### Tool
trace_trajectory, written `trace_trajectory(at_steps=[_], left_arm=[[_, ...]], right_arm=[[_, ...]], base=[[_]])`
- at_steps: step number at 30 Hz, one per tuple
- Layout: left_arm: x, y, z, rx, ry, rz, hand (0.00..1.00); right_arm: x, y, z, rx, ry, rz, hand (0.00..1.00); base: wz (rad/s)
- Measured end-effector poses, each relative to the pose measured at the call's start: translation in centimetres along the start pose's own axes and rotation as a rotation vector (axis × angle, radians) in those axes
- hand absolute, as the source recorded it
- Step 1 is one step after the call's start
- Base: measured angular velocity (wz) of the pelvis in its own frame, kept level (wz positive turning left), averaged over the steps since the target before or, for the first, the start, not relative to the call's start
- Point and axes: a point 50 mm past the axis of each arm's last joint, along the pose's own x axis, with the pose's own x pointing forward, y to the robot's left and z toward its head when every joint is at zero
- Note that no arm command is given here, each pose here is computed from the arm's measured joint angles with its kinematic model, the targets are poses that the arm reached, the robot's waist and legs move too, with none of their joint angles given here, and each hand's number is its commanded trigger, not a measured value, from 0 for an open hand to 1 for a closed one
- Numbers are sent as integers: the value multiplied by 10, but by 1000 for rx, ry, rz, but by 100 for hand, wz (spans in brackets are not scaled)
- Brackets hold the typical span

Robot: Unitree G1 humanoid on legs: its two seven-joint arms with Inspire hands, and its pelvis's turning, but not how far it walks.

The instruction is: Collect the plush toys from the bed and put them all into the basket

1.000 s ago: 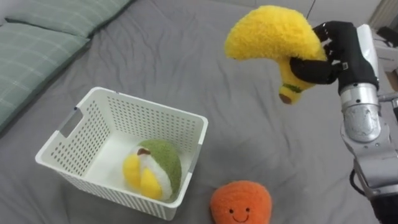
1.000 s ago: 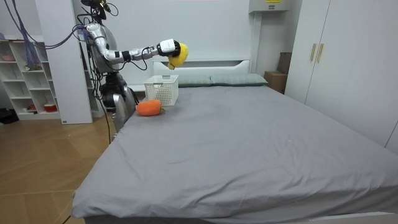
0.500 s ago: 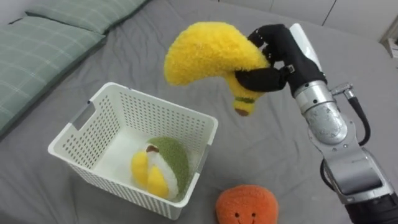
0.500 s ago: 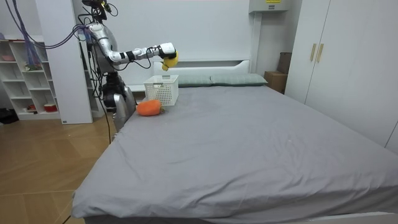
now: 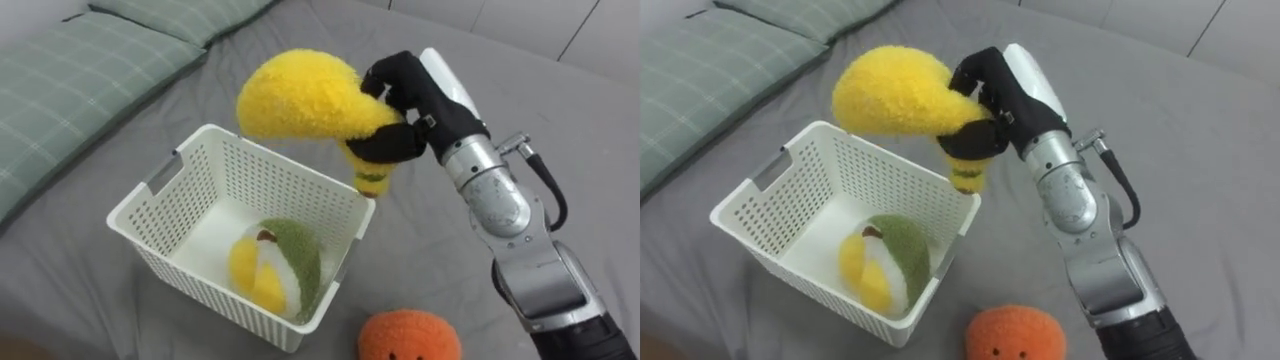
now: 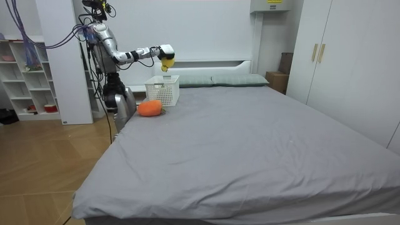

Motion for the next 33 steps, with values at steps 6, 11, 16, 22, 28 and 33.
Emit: trace_trajectory(at_steps=[6,11,16,22,28,33], left_arm=[[1,-2,4,6,-10,-4,0],[0,-2,3,7,-7,-4,0],[0,-2,3,3,-7,-5,0],[1,0,2,-13,-1,4,0],[1,0,2,-14,0,6,0],[1,1,1,-12,4,8,0]], right_arm=[[1,23,9,15,-27,106,0],[2,26,11,14,-32,121,0],[2,26,10,3,-29,120,0],[1,27,9,0,-25,123,0],[0,27,8,-1,-20,125,0],[0,29,4,-10,-5,129,0]], base=[[7],[5],[3],[1],[5],[2]])
